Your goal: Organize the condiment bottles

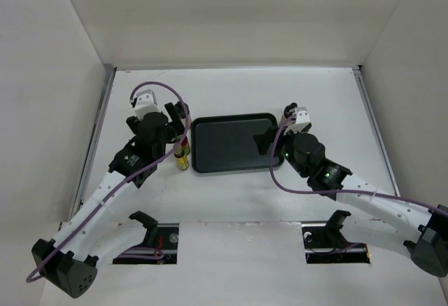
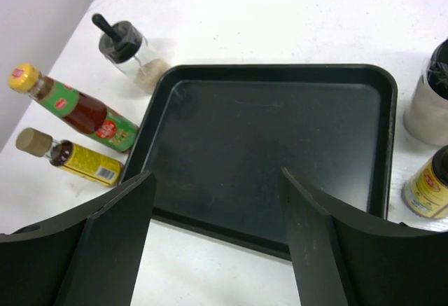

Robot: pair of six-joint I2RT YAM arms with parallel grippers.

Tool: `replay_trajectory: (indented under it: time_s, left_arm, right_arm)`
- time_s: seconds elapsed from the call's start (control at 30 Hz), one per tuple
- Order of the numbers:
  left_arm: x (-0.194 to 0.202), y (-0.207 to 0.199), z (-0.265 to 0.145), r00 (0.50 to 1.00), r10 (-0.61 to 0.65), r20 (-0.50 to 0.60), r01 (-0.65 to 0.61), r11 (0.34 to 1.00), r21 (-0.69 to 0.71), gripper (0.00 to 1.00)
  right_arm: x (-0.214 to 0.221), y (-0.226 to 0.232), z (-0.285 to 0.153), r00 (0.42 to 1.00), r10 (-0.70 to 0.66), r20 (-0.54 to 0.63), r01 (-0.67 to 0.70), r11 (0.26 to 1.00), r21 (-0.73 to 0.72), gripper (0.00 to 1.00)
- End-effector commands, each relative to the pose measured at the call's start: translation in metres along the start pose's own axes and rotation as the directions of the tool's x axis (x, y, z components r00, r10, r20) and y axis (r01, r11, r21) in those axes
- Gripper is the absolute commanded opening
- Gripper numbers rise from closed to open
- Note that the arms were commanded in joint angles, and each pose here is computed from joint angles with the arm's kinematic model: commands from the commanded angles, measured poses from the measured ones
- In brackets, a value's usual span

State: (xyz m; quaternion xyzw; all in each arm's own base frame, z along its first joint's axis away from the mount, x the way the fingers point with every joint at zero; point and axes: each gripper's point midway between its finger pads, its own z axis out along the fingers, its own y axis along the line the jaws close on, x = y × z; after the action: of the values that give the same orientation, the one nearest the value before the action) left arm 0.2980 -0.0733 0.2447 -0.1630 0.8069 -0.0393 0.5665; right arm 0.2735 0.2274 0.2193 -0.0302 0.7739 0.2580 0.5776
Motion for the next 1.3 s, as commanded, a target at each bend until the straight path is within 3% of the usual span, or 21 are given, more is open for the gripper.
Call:
replay_trajectory:
  time_s: [0.0,0.1,0.17,0.27,0.33,0.4,0.5,0.6,0.8,1.0,1.27]
  left_arm:
    - [-0.015,-0.011,-0.005,0.999,-0.023,0.038,0.020,0.998,0.058,0.83]
    - [-0.013,-0.015,-0.003,0.999,-0.011,0.031,0.009,0.996,0.084,0.83]
    - [-0.012,-0.019,-0.002,1.000,0.004,0.031,-0.007,0.995,0.095,0.80]
    - [-0.011,-0.023,-0.002,0.999,0.027,0.028,-0.029,0.994,0.102,0.72]
    - [-0.012,-0.025,-0.001,0.999,0.037,0.023,-0.039,0.994,0.100,0.63]
    - [-0.011,-0.027,0.000,0.999,0.046,0.019,-0.048,0.994,0.102,0.60]
    - [-0.009,-0.033,0.000,0.998,0.061,0.011,-0.062,0.992,0.113,0.66]
    - [-0.005,-0.039,0.003,0.996,0.085,0.000,-0.084,0.989,0.120,0.70]
    - [0.014,-0.032,0.019,0.991,0.131,-0.039,-0.129,0.990,0.052,0.68]
    - [0.019,-0.031,0.036,0.990,0.139,-0.030,-0.139,0.990,0.003,0.64]
    - [0.024,-0.032,0.050,0.990,0.135,-0.028,-0.135,0.991,-0.014,0.42]
  right_arm:
    - [-0.017,0.011,0.003,0.998,0.020,0.066,-0.018,0.999,-0.038,0.72]
    - [-0.018,0.012,0.003,0.998,0.020,0.060,-0.018,0.999,-0.039,0.32]
    - [-0.017,0.011,0.004,0.999,0.013,0.051,-0.011,0.999,-0.034,0.15]
    - [-0.013,0.010,0.006,1.000,-0.002,0.026,0.002,1.000,-0.025,0.06]
    - [-0.014,0.009,0.006,1.000,-0.001,0.028,0.002,1.000,-0.019,0.09]
    - [-0.013,0.009,0.007,0.999,0.001,0.032,0.000,1.000,-0.021,0.26]
    - [-0.012,0.008,0.009,0.999,0.007,0.044,-0.005,1.000,-0.029,0.54]
    - [-0.009,0.009,0.010,0.999,0.002,0.035,-0.001,0.999,-0.038,0.66]
    - [-0.002,0.010,0.012,1.000,-0.004,0.018,0.005,0.999,-0.040,0.74]
    - [0.000,0.008,0.012,1.000,-0.003,0.013,0.004,0.999,-0.037,0.75]
    - [0.004,0.008,0.014,1.000,-0.005,0.009,0.005,0.999,-0.036,0.75]
